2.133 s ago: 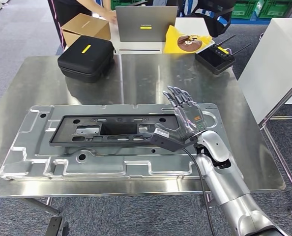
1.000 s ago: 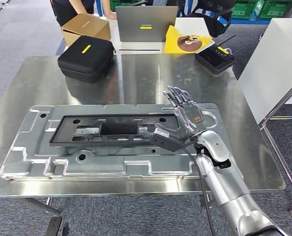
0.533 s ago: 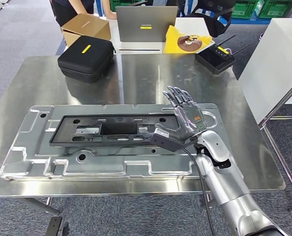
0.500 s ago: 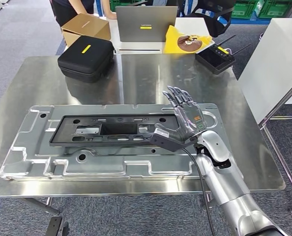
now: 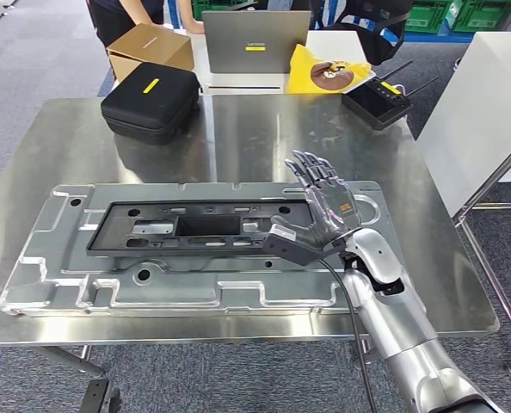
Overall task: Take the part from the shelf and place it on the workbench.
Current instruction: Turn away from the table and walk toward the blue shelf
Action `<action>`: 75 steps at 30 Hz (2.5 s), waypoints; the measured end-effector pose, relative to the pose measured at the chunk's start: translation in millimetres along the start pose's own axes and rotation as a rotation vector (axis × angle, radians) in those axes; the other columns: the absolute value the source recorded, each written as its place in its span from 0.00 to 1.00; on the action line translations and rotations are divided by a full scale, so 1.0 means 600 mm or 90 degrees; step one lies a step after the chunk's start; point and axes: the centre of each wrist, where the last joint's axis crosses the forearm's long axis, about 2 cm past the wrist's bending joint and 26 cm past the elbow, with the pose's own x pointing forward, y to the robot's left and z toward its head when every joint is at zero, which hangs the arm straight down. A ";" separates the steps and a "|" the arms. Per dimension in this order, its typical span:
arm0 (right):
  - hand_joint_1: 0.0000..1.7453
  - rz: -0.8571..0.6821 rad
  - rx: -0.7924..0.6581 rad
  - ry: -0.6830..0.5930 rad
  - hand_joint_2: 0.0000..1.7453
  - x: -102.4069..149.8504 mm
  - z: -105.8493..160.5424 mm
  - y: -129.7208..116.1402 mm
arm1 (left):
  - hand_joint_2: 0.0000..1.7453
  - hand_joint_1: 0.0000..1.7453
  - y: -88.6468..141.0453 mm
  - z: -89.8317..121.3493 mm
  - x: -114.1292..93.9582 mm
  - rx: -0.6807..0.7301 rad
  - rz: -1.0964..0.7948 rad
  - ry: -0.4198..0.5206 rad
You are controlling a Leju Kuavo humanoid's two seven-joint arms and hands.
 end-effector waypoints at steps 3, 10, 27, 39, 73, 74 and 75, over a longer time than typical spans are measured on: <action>0.00 0.000 0.000 0.000 0.00 0.000 0.000 0.000 | 0.00 0.00 0.000 0.000 0.000 0.000 0.000 0.000; 0.00 0.000 0.000 0.000 0.00 0.000 0.000 0.000 | 0.00 0.00 0.000 0.000 0.000 0.000 0.000 0.000; 0.00 0.000 0.000 0.000 0.00 0.000 0.000 0.000 | 0.00 0.00 0.000 0.000 0.000 0.000 0.000 0.000; 0.00 0.000 0.000 0.000 0.00 0.000 0.000 0.000 | 0.00 0.00 0.000 0.000 0.000 0.000 0.000 0.000; 0.00 0.000 0.000 0.000 0.00 0.000 0.000 0.000 | 0.00 0.00 0.000 0.000 0.000 0.000 0.000 0.000; 0.00 0.000 0.000 0.000 0.00 0.000 0.000 0.000 | 0.00 0.00 0.000 0.000 0.000 0.000 0.000 0.000; 0.00 0.000 0.000 0.000 0.00 0.000 0.000 0.000 | 0.00 0.00 0.000 0.000 0.000 0.000 0.000 0.000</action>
